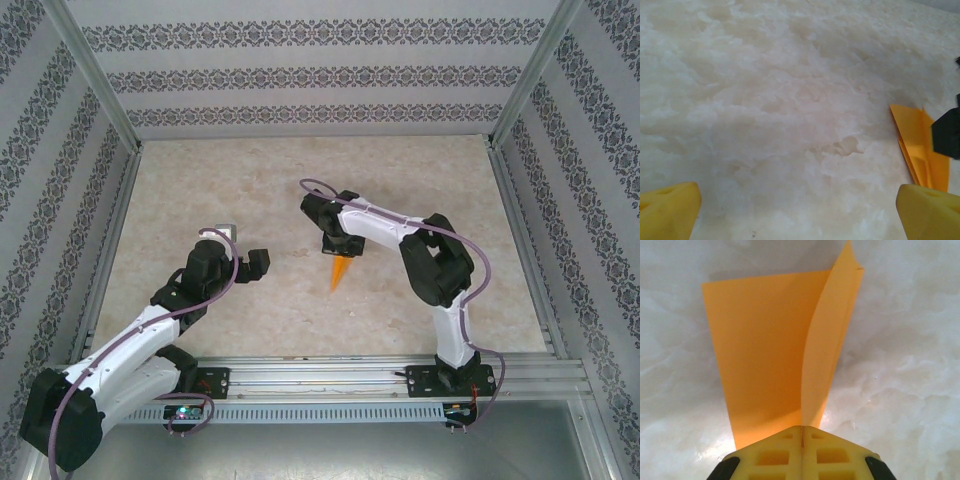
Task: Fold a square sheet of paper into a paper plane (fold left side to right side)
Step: Turn over the paper plane at the center of the table, then pick up the paper plane at the center of the table.
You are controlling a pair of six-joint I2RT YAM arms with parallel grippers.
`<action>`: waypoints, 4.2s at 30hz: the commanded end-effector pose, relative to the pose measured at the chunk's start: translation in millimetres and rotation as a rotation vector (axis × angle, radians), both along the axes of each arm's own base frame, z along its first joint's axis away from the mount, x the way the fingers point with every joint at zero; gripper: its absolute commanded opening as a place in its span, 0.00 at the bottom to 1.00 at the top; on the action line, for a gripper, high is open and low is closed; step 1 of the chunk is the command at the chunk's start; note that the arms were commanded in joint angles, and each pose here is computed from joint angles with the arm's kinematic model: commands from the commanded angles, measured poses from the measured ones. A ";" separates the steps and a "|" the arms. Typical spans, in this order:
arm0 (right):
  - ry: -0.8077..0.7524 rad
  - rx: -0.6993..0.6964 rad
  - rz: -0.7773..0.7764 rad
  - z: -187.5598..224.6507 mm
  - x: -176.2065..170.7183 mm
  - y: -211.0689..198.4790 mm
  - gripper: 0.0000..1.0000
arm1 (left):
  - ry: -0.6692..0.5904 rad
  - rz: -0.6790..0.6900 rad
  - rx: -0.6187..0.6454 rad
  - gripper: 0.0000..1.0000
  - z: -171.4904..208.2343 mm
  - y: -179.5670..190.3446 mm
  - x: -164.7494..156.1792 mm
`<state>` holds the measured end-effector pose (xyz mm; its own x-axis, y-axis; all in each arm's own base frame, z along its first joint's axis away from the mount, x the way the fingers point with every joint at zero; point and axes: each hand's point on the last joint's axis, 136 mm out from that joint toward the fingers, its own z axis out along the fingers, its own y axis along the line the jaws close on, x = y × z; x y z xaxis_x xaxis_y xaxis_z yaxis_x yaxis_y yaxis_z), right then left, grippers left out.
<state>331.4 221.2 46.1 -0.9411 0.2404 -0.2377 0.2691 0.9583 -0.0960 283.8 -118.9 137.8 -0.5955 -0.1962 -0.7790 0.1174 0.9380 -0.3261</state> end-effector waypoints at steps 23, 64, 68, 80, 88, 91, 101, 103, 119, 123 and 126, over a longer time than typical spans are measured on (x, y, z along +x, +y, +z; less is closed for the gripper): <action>-0.431 1.038 0.430 98.5 14.9 38.3 0.00 | -0.020 0.097 -0.330 0.99 50.1 -11.0 31.8; -0.375 0.972 0.394 0.9 22.7 9.5 0.34 | 0.112 -0.007 -0.336 0.90 25.7 -42.3 51.4; -0.384 0.917 0.378 4.9 21.6 1.3 0.44 | 0.109 -0.007 -0.325 0.91 27.1 -41.1 51.2; -0.241 0.639 0.424 31.5 -7.2 -22.6 0.57 | 0.072 0.025 -0.303 0.93 36.6 -23.4 47.0; -0.104 0.637 0.473 30.9 -25.3 10.9 0.54 | 0.062 0.047 -0.311 0.93 35.6 -15.6 43.4; -0.080 0.617 0.455 22.3 -22.7 13.2 0.55 | 0.058 0.048 -0.311 0.93 36.5 -14.1 41.8; -0.037 0.601 0.454 8.8 -16.6 23.5 0.52 | 0.058 0.060 -0.305 0.93 33.8 -8.6 37.9; -0.032 0.601 0.451 6.9 -15.5 24.2 0.50 | 0.058 0.060 -0.304 0.93 33.2 -8.0 37.8; 0.004 0.582 0.456 -8.0 -10.4 33.7 0.42 | 0.058 0.064 -0.297 0.94 33.6 -4.9 36.8; 0.020 0.567 0.456 -13.0 -12.2 34.1 0.38 | 0.057 0.063 -0.298 0.94 34.5 -4.8 36.4; 0.032 0.554 0.460 -15.9 -13.8 35.0 0.35 | 0.054 0.063 -0.298 0.94 35.6 -4.2 36.7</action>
<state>317.3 254.9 32.1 -0.9790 -0.0999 -0.1777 -0.1727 0.8693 0.4631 323.0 -130.6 175.4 -0.6175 -0.4583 -0.6393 0.0441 0.7913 -0.6098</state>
